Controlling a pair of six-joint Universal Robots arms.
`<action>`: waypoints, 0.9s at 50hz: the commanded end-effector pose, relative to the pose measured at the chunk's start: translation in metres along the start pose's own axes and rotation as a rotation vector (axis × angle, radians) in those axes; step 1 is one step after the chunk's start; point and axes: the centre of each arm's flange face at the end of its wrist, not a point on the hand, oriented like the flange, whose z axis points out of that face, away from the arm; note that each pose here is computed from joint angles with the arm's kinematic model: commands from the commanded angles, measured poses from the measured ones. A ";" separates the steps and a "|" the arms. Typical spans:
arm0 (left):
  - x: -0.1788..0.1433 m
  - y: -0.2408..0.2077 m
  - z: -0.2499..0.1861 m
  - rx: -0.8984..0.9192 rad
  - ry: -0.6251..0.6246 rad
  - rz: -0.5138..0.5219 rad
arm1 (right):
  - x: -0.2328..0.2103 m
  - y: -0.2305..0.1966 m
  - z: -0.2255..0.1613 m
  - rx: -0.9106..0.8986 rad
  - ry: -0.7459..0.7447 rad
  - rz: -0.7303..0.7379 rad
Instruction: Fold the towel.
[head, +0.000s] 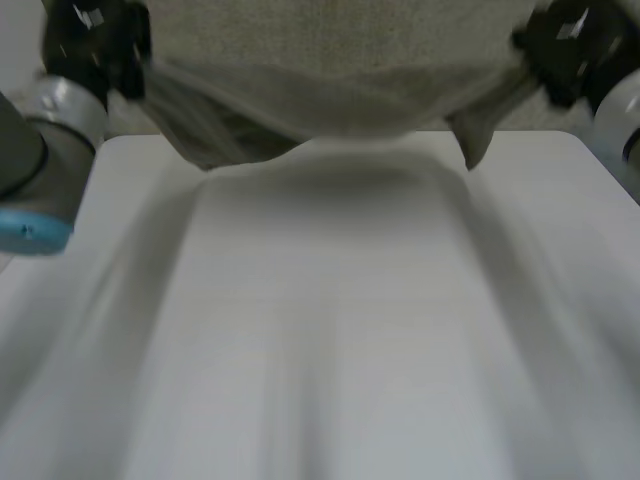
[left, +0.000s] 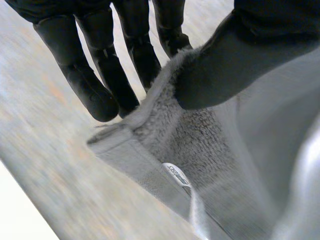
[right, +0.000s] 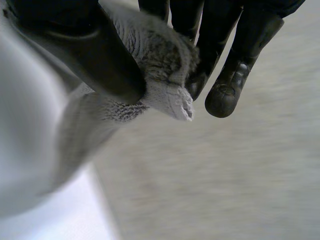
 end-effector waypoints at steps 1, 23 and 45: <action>0.022 0.060 -0.044 -0.217 0.127 -0.008 | -0.052 0.036 -0.031 -0.171 -0.283 -0.034; 0.017 0.082 -0.121 -0.373 0.217 0.156 | -0.066 0.076 -0.090 -0.331 -0.382 -0.136; -0.012 0.029 -0.144 -0.278 0.138 0.074 | -0.019 0.032 -0.118 -0.215 -0.340 -0.140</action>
